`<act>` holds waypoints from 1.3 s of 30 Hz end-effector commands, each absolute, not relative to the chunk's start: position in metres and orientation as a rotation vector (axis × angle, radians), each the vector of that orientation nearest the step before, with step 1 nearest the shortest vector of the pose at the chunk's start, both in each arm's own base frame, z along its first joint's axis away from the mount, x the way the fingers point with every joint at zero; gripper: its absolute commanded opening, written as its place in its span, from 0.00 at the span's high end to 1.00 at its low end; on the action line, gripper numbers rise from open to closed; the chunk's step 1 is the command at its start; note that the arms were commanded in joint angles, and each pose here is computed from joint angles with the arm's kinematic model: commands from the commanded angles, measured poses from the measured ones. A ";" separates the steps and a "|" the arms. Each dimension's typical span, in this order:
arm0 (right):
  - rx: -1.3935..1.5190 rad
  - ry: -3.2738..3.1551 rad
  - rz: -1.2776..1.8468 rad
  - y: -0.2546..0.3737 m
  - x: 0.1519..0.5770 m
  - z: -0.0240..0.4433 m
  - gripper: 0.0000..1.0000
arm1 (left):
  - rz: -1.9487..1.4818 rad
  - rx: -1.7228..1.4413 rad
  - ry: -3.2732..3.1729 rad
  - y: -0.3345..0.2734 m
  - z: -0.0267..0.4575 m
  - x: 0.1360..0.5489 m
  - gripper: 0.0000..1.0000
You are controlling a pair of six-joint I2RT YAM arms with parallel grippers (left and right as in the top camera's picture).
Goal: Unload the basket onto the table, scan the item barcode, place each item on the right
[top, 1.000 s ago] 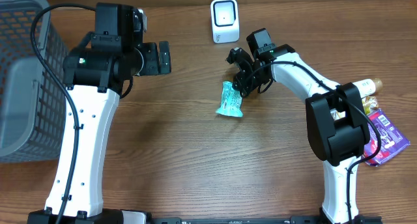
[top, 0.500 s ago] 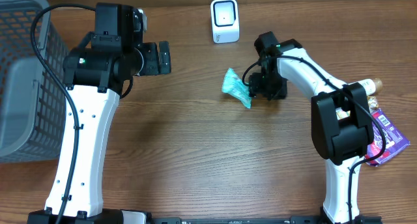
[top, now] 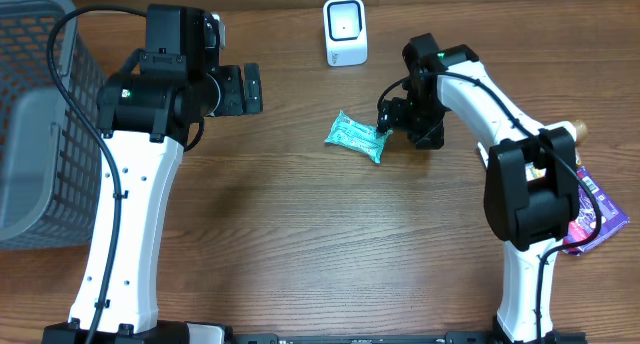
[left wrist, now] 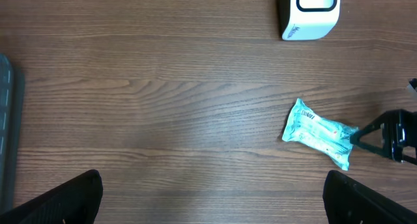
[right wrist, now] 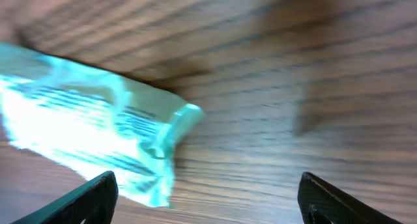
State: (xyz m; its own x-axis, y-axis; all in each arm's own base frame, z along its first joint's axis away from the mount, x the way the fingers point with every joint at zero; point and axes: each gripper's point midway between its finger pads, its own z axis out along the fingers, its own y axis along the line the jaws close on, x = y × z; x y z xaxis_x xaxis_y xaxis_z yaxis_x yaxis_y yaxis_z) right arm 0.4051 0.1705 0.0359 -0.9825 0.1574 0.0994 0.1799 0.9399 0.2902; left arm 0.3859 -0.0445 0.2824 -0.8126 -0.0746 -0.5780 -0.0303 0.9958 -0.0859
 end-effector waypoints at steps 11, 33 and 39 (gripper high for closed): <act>-0.415 -2.931 -0.762 0.198 0.402 0.017 0.27 | -0.077 -0.046 2.532 -0.044 0.277 0.388 0.00; -0.505 -2.895 -0.999 0.231 0.410 0.003 0.96 | -0.078 -0.046 2.532 -0.044 0.277 0.387 0.00; -0.159 -2.957 -1.182 0.229 0.420 0.038 0.96 | -0.078 -0.046 2.532 -0.044 0.277 0.387 0.00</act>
State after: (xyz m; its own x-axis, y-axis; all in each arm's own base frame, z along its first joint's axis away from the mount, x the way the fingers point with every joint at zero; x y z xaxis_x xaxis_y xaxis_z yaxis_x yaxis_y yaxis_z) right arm 0.4095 0.2333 0.0134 -0.9690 0.2186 0.1149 0.2408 0.7334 0.6357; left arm 0.3859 -0.0445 0.2824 -0.8126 -0.0746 -0.5780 -0.0303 0.9958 -0.0859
